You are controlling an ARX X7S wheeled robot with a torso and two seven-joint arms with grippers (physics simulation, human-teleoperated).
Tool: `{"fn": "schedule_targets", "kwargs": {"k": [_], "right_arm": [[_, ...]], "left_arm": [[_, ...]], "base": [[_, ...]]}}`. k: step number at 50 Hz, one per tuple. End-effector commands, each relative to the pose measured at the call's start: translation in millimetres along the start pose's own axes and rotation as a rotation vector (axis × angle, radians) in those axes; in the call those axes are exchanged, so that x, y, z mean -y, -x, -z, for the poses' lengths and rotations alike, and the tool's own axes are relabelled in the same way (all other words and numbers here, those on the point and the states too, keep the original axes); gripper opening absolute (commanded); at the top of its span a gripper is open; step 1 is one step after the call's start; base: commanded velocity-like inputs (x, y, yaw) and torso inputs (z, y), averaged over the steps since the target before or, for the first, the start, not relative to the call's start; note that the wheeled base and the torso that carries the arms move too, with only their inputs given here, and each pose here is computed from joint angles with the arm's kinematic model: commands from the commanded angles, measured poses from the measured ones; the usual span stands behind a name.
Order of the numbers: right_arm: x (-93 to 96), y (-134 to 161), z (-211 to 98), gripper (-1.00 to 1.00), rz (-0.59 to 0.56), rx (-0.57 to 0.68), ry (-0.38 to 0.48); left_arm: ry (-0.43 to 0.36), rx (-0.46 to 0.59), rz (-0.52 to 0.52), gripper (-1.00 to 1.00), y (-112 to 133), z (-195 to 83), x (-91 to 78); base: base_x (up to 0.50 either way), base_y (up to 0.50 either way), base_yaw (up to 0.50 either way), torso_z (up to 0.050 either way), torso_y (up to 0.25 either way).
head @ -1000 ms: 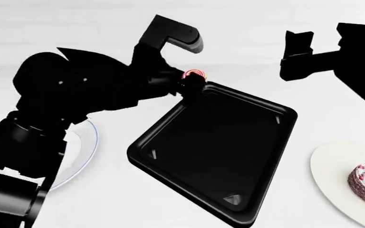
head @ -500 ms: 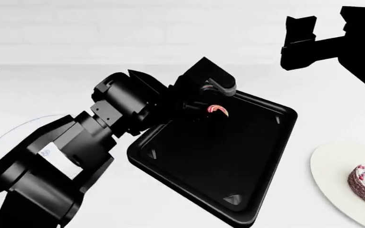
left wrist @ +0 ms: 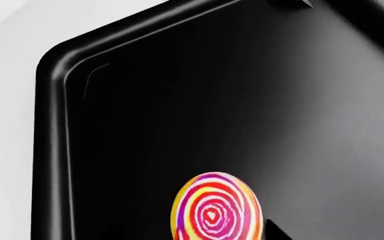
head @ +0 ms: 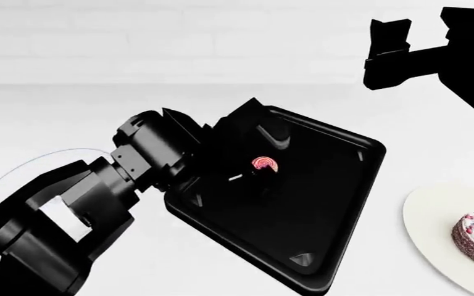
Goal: Move the dessert items from the plate to the tray.
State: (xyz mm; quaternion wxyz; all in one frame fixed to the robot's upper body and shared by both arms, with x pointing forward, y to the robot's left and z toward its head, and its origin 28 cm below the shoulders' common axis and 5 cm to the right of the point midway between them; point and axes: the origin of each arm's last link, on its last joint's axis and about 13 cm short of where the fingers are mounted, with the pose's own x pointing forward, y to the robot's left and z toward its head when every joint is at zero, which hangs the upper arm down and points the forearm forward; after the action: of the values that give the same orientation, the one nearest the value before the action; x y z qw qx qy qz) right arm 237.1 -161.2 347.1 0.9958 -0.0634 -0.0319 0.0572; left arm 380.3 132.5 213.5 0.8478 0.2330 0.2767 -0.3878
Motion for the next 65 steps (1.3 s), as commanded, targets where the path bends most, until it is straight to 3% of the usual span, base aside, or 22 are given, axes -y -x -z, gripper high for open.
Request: {"fn": "schedule_targets", "kwargs": {"k": [1,9,16,21,27,30,35,39,47,51,60,65], "right_arm": [[-0.2,0,0,1.0,-0.003,0.002,-0.003],[1.7,5,2,1.0,-0.003,0.002,0.004],[2.2,9,1,1.0,0.002,-0.001,0.002],[4.9,12,5,1.0,-0.038,-0.065,-0.016],[25.9,40,7,1.0,-0.187,-0.053,0.209],[42.8,68,12,1.0,-0.228,-0.097,0.223],[61.3,118,17,1.0,-0.115,-0.224,0.17],[64.0,138,24,1.0,0.041,-0.303,0.075],[56.4,197,52,1.0,0.129,-0.366,-0.067],[54.4,214,51,1.0,0.16,-0.344,-0.064],[53.5,215,46,1.0,0.196,-0.328,-0.011],[51.2,216,58,1.0,0.199,-0.35,-0.01]], "left_arm": [[0.005,0.06,-0.023,1.0,18,-10,-5.3],[0.004,0.326,-0.033,1.0,68,-55,-2.1],[0.011,0.431,-0.063,1.0,93,-64,0.0],[0.002,0.429,-0.075,1.0,103,-62,-0.2],[0.052,0.396,-0.156,1.0,112,-51,-17.2],[0.104,0.431,-0.193,1.0,115,-45,-26.7],[0.122,0.469,-0.225,1.0,123,-40,-31.8],[0.118,0.478,-0.227,1.0,124,-39,-28.7],[0.116,0.45,-0.228,1.0,120,-34,-25.7],[0.106,0.433,-0.207,1.0,114,-33,-22.6],[0.108,0.411,-0.196,1.0,109,-27,-20.8],[0.105,0.403,-0.189,1.0,105,-26,-19.8]], "base": [[0.0,0.0,0.0,0.0,0.0],[0.0,0.0,0.0,0.0,0.0],[0.0,0.0,0.0,-0.002,0.08],[0.0,0.0,0.0,-0.011,0.25],[0.0,0.0,0.0,-0.006,0.119],[0.0,0.0,0.0,0.0,0.0],[0.0,0.0,0.0,0.0,0.0],[0.0,0.0,0.0,0.0,0.0],[0.0,0.0,0.0,0.0,0.0],[0.0,0.0,0.0,0.0,0.0],[0.0,0.0,0.0,0.0,0.0],[0.0,0.0,0.0,0.0,0.0]]}}
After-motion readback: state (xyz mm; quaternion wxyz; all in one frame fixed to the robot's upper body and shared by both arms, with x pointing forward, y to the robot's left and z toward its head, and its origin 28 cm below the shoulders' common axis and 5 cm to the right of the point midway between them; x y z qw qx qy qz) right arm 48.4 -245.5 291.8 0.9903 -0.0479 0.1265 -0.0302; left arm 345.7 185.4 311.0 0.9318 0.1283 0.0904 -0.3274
